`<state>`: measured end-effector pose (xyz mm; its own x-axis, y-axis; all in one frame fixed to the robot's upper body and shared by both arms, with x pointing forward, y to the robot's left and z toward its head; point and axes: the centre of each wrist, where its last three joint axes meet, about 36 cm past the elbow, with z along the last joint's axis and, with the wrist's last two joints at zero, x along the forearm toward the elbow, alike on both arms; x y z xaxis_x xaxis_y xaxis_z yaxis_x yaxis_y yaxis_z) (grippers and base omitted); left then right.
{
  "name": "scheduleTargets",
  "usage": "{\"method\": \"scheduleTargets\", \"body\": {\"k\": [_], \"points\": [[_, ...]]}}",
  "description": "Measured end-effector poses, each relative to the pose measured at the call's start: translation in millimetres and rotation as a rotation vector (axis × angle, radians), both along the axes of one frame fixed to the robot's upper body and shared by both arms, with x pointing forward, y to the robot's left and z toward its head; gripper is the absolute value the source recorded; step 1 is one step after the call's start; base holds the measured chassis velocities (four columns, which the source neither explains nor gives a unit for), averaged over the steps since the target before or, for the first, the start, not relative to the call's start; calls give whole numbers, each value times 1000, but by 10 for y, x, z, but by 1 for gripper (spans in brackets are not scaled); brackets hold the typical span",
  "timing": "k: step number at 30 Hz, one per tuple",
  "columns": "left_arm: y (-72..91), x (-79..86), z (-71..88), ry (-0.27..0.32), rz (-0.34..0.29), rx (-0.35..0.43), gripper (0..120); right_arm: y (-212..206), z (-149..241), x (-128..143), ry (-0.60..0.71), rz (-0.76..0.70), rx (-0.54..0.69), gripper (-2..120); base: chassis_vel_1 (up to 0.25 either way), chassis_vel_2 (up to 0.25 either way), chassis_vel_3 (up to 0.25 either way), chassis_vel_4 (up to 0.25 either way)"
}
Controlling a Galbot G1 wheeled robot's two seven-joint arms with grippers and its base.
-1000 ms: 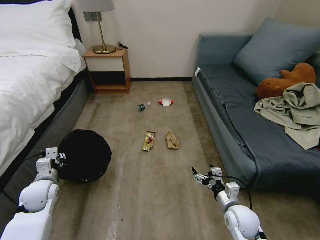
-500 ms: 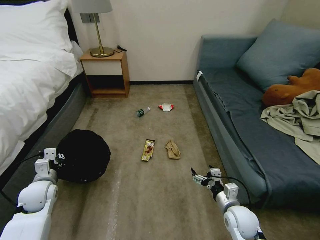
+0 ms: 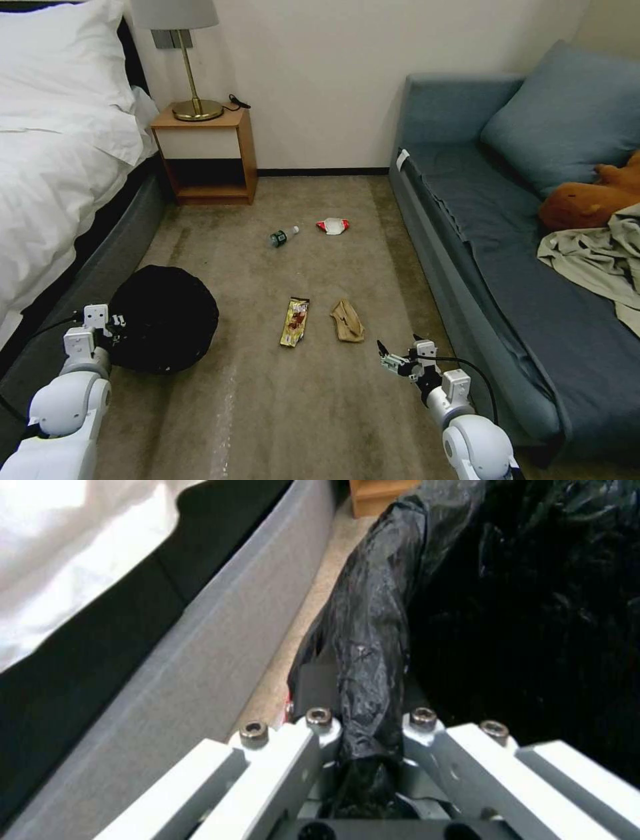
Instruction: Pick up the trash bin, then pick up the garbage on the floor and place it into the trash bin.
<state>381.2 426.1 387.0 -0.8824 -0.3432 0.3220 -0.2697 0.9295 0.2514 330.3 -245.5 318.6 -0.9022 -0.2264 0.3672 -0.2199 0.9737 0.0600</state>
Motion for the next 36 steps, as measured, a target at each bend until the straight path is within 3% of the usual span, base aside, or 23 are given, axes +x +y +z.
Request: {"method": "scheduleTargets", "body": {"k": [36], "points": [[22, -22, -40, 3, 7, -5, 4, 41, -152, 55, 29, 27, 3, 100, -139, 137, 136, -134]]}}
